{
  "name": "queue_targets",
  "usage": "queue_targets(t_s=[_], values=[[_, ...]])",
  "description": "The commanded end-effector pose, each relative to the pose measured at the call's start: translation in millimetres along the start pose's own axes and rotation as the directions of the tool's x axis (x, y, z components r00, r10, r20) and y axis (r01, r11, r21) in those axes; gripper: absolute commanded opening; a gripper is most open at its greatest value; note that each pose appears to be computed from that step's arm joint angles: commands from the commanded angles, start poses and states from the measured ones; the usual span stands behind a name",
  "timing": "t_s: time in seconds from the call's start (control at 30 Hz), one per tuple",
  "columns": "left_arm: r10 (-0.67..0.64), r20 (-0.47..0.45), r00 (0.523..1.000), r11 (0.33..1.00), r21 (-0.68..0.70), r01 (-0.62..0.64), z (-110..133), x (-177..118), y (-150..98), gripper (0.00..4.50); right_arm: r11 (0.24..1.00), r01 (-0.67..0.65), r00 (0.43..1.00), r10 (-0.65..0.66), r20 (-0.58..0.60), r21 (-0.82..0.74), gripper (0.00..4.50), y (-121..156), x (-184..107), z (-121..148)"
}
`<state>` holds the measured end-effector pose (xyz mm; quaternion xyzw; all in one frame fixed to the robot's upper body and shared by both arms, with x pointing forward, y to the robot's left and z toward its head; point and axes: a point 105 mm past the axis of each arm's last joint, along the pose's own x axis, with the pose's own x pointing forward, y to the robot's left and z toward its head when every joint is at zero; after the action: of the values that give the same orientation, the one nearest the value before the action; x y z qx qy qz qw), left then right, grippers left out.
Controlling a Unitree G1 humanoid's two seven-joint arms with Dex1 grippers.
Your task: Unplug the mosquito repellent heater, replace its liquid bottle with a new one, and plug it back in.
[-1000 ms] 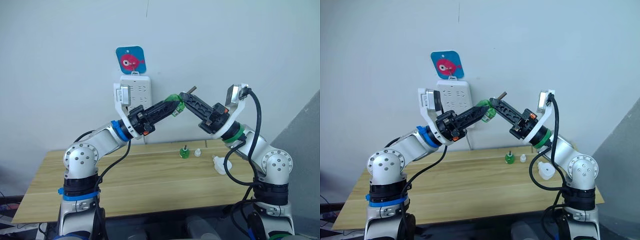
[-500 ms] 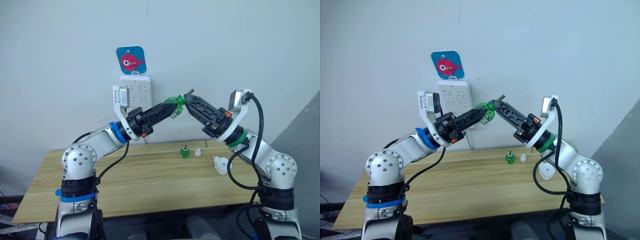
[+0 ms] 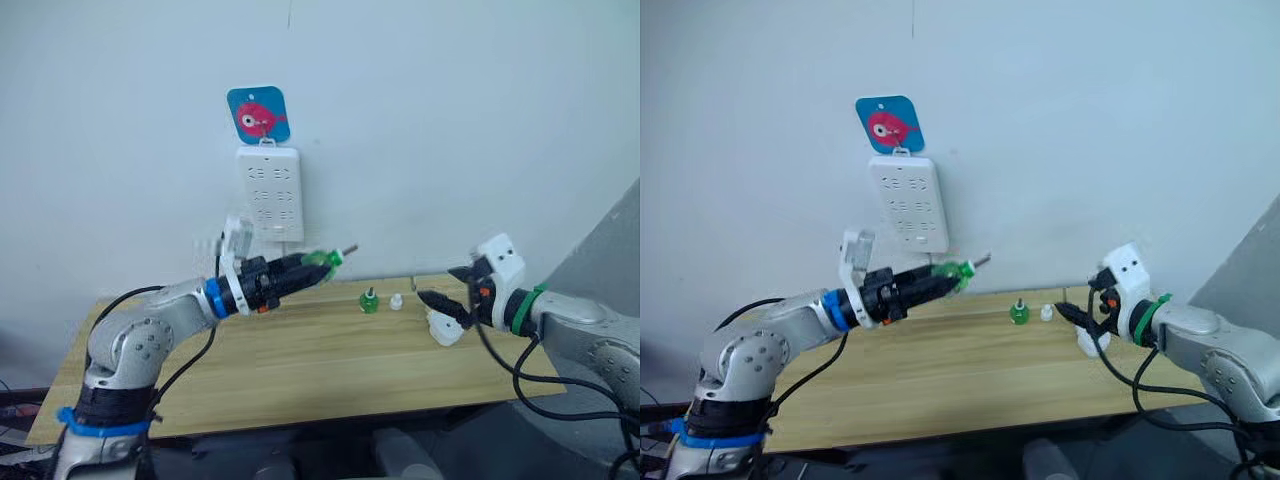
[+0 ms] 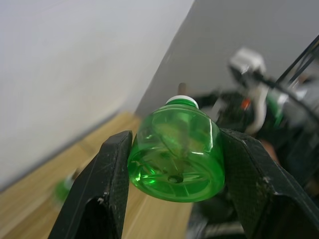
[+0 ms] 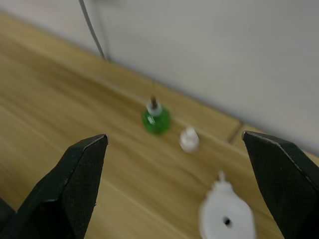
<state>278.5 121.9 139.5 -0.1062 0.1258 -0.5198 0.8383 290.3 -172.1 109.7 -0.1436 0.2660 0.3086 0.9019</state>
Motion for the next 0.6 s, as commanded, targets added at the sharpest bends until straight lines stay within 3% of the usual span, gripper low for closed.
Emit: queue_targets(t_s=[0.03,0.17,0.6], values=[[-0.030,-0.063,0.998,0.987,0.153,0.039,-9.5,-2.2,-6.9,2.36,0.997,0.002,0.989,-0.013,-0.148,-0.073,4.50,-14.0,4.7,-12.2],[-0.043,-0.096,0.994,0.980,0.188,0.060,-24.6,-1.6,-13.8,2.36,0.989,0.015,0.971,-0.050,-0.233,-0.150,4.50,-33.4,13.2,-20.6],[-0.085,-0.102,0.991,0.969,0.221,0.106,-44.2,9.7,-28.8,2.36,0.996,0.041,0.878,-0.073,-0.473,-0.078,4.50,-71.3,24.6,-55.0]])
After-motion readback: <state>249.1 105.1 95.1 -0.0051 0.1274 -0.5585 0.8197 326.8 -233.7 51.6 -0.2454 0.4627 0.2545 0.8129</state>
